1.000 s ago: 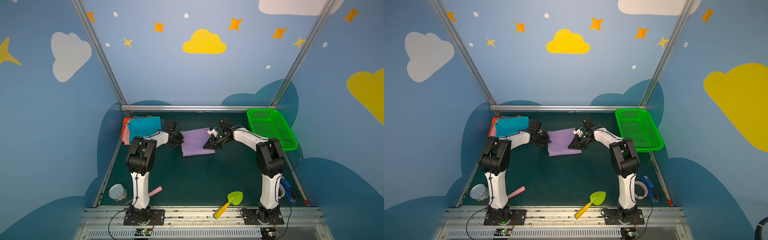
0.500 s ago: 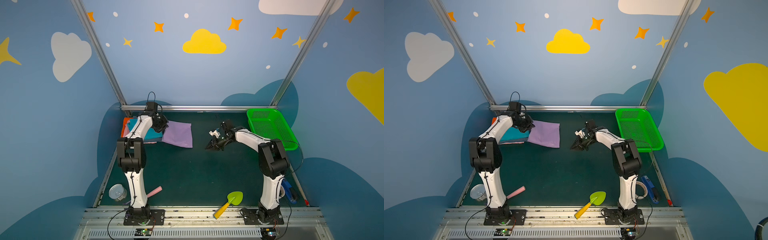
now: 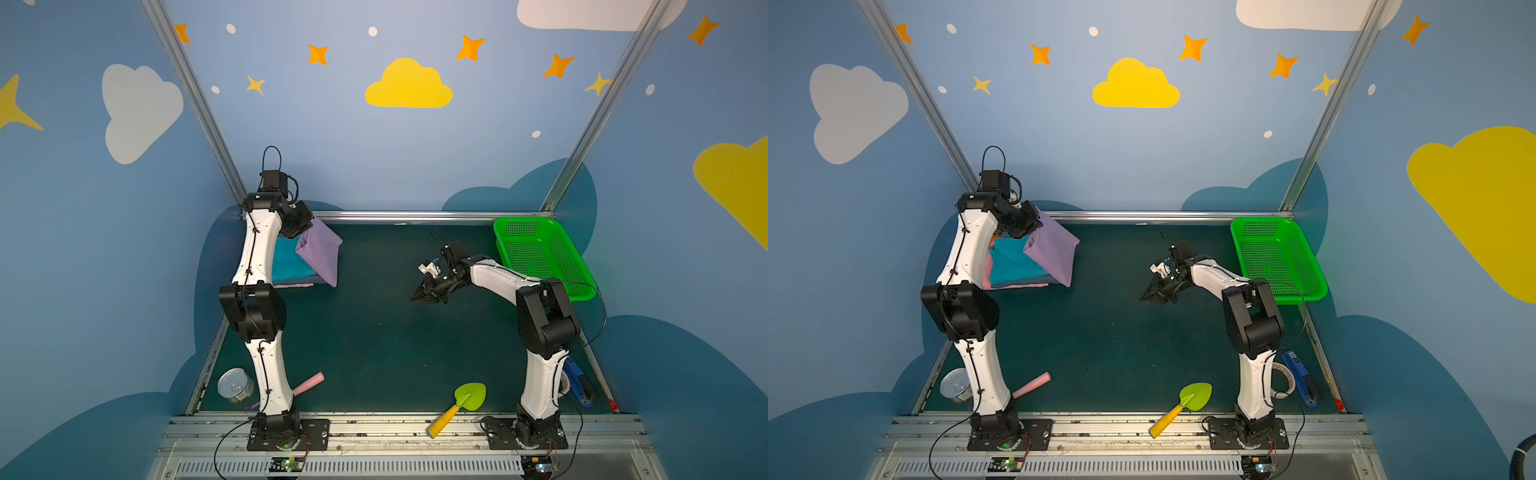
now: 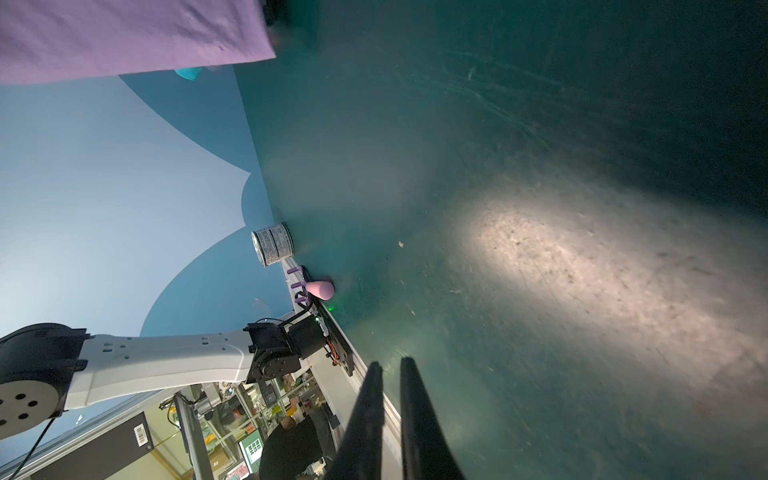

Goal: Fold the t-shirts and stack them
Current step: 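Lift the lavender bundle with the left gripper onto the shirt stack, then lower the lavender bundle onto the stack and open the left gripper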

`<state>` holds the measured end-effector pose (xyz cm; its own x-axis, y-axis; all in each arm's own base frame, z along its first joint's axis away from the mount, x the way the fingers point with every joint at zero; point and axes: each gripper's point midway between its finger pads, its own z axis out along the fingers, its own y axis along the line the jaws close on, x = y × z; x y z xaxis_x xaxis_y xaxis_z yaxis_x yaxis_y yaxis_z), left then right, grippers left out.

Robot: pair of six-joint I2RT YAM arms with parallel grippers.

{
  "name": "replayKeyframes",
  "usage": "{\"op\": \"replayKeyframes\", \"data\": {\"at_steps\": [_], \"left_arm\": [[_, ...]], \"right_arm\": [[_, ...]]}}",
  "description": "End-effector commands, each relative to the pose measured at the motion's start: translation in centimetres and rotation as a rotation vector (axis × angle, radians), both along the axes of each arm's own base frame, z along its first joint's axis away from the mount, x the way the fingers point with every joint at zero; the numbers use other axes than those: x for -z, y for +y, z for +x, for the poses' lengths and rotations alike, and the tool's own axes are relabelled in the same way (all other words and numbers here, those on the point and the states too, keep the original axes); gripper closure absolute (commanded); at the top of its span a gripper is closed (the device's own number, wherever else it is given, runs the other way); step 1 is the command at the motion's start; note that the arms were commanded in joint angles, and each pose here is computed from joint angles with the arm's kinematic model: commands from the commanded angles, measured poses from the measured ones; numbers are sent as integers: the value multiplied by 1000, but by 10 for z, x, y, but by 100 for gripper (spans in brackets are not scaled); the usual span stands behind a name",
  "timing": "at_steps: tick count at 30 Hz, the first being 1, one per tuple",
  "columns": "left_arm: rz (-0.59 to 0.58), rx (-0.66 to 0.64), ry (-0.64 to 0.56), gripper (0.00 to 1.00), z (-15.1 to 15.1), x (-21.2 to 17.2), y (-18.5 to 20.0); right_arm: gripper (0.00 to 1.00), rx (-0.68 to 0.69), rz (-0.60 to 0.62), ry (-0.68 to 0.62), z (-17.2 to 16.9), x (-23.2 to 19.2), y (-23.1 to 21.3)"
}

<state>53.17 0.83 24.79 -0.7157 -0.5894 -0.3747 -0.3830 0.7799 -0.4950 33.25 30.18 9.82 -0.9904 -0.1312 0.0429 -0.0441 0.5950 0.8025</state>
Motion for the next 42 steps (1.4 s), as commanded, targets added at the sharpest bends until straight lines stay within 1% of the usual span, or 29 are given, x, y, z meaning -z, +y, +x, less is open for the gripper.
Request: {"op": "replayKeyframes", "data": {"at_steps": [1, 6, 11, 15, 24, 30, 36, 42], "left_arm": [[28, -4, 57, 96, -11, 7, 12], [28, -35, 45, 96, -15, -4, 30], [40, -86, 24, 96, -20, -17, 57], [49, -129, 26, 96, -26, -18, 80], [57, -157, 52, 96, -24, -2, 100], [49, -189, 88, 96, -22, 17, 118], [91, -225, 143, 96, -22, 42, 137], [199, -285, 211, 96, -24, 73, 161]], "right_arm": [[88, -3, 5, -35, -2, -12, 1], [88, -4, -9, -42, -4, -13, -2], [89, -5, -14, -39, -5, -10, -3], [91, -4, -12, -40, -5, -10, -2], [91, -9, -28, -30, -7, -6, -4], [91, -9, -31, -29, -6, -3, -4], [92, -18, -51, -30, -6, -1, -7], [92, -19, -48, -26, -6, 3, -7]]}}
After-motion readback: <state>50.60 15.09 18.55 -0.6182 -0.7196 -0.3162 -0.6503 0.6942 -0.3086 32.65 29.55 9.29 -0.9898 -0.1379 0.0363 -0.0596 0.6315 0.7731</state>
